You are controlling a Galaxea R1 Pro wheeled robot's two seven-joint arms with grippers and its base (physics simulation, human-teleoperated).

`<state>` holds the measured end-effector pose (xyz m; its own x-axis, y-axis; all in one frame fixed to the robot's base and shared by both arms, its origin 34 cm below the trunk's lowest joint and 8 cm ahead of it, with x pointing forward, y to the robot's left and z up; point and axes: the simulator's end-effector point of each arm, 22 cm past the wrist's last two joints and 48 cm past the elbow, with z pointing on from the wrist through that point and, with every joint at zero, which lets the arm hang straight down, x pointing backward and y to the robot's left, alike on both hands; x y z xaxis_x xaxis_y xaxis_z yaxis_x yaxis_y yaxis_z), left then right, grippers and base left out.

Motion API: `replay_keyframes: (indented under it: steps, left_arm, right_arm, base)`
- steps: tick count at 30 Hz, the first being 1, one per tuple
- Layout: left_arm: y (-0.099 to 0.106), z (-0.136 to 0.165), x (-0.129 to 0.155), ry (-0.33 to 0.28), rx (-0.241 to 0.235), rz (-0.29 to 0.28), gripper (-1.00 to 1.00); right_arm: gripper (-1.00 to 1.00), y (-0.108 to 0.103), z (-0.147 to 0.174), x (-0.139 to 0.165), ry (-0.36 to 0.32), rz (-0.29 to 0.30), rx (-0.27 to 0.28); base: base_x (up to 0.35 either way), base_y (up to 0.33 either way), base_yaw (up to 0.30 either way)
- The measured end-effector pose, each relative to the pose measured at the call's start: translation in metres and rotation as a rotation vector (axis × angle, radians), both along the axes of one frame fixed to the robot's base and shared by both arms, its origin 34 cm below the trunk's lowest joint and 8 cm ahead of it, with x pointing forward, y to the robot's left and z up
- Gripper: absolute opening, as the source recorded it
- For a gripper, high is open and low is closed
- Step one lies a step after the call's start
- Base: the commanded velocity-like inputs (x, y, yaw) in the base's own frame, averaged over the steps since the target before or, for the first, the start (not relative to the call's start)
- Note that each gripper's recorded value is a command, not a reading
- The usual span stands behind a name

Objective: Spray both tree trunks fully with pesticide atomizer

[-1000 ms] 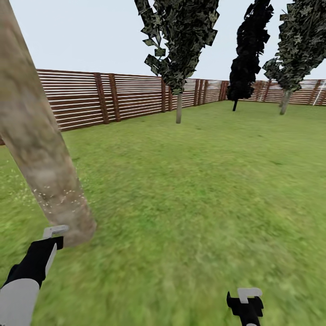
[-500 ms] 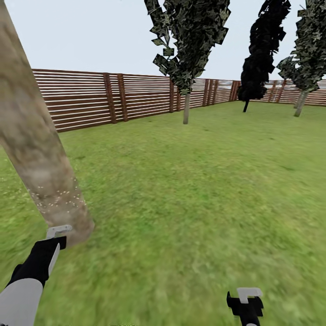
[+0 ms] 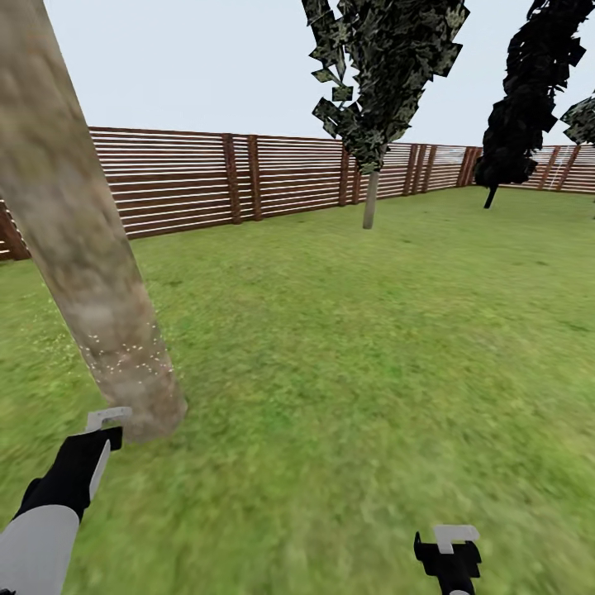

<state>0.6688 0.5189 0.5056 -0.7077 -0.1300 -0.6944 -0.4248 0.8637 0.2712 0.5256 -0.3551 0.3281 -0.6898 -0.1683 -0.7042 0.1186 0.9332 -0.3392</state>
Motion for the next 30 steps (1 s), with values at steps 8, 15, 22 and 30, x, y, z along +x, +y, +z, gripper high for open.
replay_keyframes:
  steps: [8, 15, 22, 30]
  left_arm:
    - [-0.041, 0.037, 0.052, -0.085, -0.045, -0.036, -1.00]
    - [0.007, 0.042, 0.034, -0.058, 0.001, 0.008, -1.00]
    - [-0.032, -0.048, -0.026, 0.014, -0.018, -0.245, -1.00]
    - [-0.169, -0.101, -0.082, 0.194, -0.173, -1.079, -1.00]
  right_arm:
    - [1.00, 0.000, 0.000, 0.000, 0.000, 0.000, 0.000]
    - [1.00, 0.000, -0.001, 0.000, 0.002, 0.001, 0.001]
    - [1.00, 0.000, -0.001, 0.000, 0.001, -0.002, 0.001]
    - [1.00, 0.075, 0.001, 0.025, 0.029, 0.403, 0.016]
  base:
    - [0.000, 0.000, 0.001]
    - [-0.154, 0.000, 0.000]
    - [-0.342, 0.000, 0.000]
    - [-0.337, 0.000, 0.000]
